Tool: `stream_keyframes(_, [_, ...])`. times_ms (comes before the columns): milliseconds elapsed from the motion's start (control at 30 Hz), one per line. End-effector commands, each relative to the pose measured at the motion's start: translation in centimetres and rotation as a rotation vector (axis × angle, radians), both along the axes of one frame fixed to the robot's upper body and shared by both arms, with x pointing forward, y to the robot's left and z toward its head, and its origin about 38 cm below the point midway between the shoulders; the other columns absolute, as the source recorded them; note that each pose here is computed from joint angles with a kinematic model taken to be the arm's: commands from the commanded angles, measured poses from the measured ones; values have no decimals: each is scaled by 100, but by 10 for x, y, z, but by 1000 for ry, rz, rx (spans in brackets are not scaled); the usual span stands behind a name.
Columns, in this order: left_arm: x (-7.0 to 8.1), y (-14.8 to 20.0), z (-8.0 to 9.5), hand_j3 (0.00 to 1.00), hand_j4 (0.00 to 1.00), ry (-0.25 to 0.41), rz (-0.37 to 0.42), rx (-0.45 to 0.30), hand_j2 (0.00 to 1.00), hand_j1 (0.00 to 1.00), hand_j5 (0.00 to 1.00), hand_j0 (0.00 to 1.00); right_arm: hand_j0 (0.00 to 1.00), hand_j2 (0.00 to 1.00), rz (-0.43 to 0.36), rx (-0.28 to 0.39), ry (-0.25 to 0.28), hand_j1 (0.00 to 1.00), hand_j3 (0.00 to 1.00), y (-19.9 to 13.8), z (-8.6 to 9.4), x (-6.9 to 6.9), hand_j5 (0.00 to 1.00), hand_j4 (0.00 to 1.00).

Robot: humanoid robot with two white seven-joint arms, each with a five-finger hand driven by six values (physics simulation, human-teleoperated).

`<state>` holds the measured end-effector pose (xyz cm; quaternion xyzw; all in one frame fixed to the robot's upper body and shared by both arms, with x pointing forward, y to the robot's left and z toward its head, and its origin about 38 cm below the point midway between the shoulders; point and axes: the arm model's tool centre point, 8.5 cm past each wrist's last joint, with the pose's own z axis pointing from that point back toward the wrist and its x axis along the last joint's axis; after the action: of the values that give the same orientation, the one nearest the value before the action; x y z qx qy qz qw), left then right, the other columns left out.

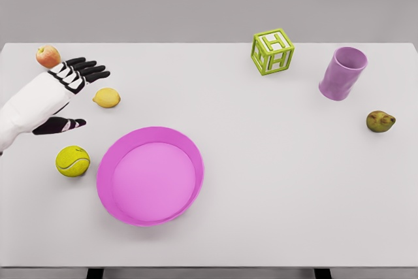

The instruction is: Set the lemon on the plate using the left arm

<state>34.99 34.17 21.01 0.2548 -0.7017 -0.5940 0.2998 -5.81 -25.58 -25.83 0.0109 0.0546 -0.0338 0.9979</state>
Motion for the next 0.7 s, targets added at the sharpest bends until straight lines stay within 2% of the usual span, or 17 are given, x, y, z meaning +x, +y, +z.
stream_keyframes(0, [0,0,0,100,100,1,-1,-7,100,100,100,100,100,100,0,0,0,100,100,0,0,0,100,100])
stream_keyframes(233, [5,2,3,100,100,-8,10,-15,100,100,100,100,100,100,-1,0,0,100,100,0,0,0,100,100])
stream_keyframes(300, [15,10,5,100,100,-10,35,-21,100,100,100,100,100,100,0,0,0,100,100,0,0,0,100,100])
stream_keyframes(333, [24,13,6,100,100,-10,54,-24,100,100,100,100,100,100,0,0,0,100,100,0,0,0,100,100])
stream_keyframes(367, [29,15,1,100,100,25,62,-8,100,100,100,100,100,100,0,0,0,100,100,0,0,0,100,100])
stream_keyframes(400, [33,9,-7,100,100,101,37,61,100,100,100,100,100,100,0,0,0,100,100,0,0,0,100,100])
stream_keyframes(533, [38,-13,-15,100,100,227,-48,216,100,100,100,100,100,100,0,0,-1,100,100,0,0,0,100,100])
stream_keyframes(567, [43,-26,-23,100,100,287,-41,233,100,100,100,100,100,100,0,0,-1,100,100,0,0,0,100,100])
stream_keyframes(633, [62,-26,-28,100,100,385,124,173,100,100,100,100,100,100,0,0,0,100,100,0,0,0,100,100])
stream_keyframes(667, [69,-23,-24,100,100,399,180,151,100,100,100,100,100,100,0,0,0,100,100,0,0,0,100,100])
